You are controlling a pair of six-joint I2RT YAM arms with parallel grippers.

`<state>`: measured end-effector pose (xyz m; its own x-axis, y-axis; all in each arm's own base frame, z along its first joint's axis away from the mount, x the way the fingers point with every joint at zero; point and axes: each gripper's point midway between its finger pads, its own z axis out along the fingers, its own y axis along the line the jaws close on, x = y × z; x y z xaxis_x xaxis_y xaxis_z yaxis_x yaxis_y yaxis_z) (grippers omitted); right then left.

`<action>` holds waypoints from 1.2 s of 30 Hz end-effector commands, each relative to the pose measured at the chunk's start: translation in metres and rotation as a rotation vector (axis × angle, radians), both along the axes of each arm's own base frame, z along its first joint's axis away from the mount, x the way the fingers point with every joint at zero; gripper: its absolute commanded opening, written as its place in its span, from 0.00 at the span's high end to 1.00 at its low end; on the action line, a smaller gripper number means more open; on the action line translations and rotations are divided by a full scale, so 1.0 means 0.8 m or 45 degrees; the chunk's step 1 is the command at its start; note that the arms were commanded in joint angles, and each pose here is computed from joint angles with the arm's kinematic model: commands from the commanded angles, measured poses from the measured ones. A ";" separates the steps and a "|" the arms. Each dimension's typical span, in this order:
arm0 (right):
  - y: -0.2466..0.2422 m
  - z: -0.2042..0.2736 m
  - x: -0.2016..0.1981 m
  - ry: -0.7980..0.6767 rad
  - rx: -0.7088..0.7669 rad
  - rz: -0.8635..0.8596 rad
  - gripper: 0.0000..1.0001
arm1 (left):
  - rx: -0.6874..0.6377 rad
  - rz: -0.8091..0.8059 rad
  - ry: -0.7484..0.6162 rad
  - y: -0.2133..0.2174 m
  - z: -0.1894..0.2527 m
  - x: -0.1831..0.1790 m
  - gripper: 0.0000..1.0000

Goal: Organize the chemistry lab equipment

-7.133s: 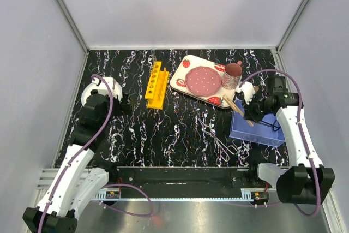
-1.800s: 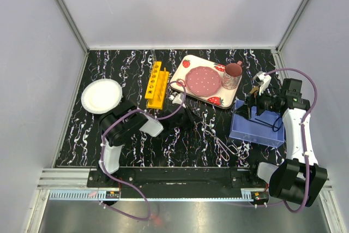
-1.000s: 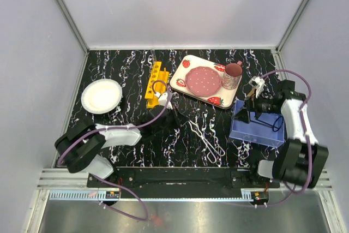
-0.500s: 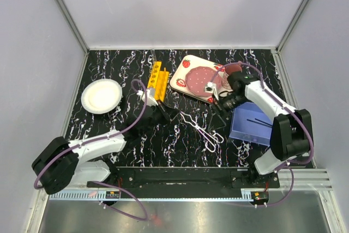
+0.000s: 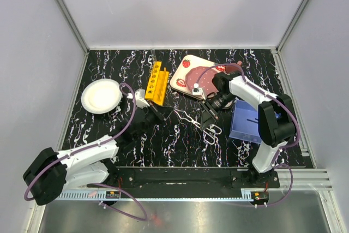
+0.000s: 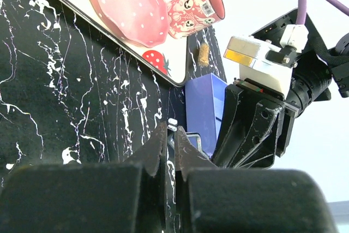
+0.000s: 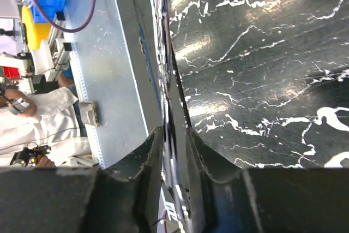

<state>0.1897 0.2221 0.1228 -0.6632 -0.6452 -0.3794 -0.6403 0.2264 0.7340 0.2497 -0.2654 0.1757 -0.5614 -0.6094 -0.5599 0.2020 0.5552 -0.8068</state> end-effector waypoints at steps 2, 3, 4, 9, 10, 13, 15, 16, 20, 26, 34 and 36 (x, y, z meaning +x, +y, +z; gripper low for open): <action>0.019 0.033 -0.011 0.086 0.114 0.009 0.88 | -0.108 0.043 -0.101 0.004 0.042 0.007 1.00; 0.019 0.034 -0.013 0.091 0.117 0.014 0.93 | -0.110 0.039 -0.104 0.004 0.043 0.006 1.00; 0.019 0.035 -0.013 0.088 0.121 0.016 0.97 | -0.110 0.037 -0.109 0.003 0.044 0.006 1.00; 0.012 0.044 -0.006 -0.022 0.083 0.034 1.00 | -0.077 -0.015 -0.150 0.000 0.055 0.002 0.93; 0.009 0.045 -0.005 -0.050 0.066 0.036 1.00 | -0.074 -0.022 -0.162 0.000 0.061 0.002 0.79; -0.013 0.053 0.012 -0.190 -0.019 0.006 1.00 | -0.005 -0.051 -0.187 0.007 0.071 0.001 0.27; -0.034 0.064 0.023 -0.297 -0.065 -0.031 1.00 | 0.087 -0.099 -0.232 0.018 0.075 -0.005 0.06; -0.052 0.070 0.034 -0.332 -0.081 -0.088 1.00 | 0.104 -0.111 -0.268 0.022 0.090 -0.004 0.02; -0.133 0.082 0.049 -0.493 -0.239 -0.167 1.00 | 0.398 -0.175 -0.276 0.060 0.084 -0.010 0.01; -0.262 0.064 0.044 -0.621 -0.590 -0.213 1.00 | 0.860 -0.125 -0.276 0.134 0.091 0.001 0.01; -0.357 0.033 0.007 -0.604 -0.829 -0.167 0.99 | 1.166 -0.073 -0.245 0.176 0.057 0.007 0.01; -0.368 0.028 0.005 -0.631 -0.860 -0.147 0.99 | 1.180 -0.083 -0.223 0.178 0.039 0.005 0.01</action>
<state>0.2350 -0.0568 0.1444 -0.6491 -0.6899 -0.3205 -0.7390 0.6719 0.0502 0.2552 -0.1412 0.2336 -0.4246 0.0421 -0.9044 0.3502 0.9288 -0.1211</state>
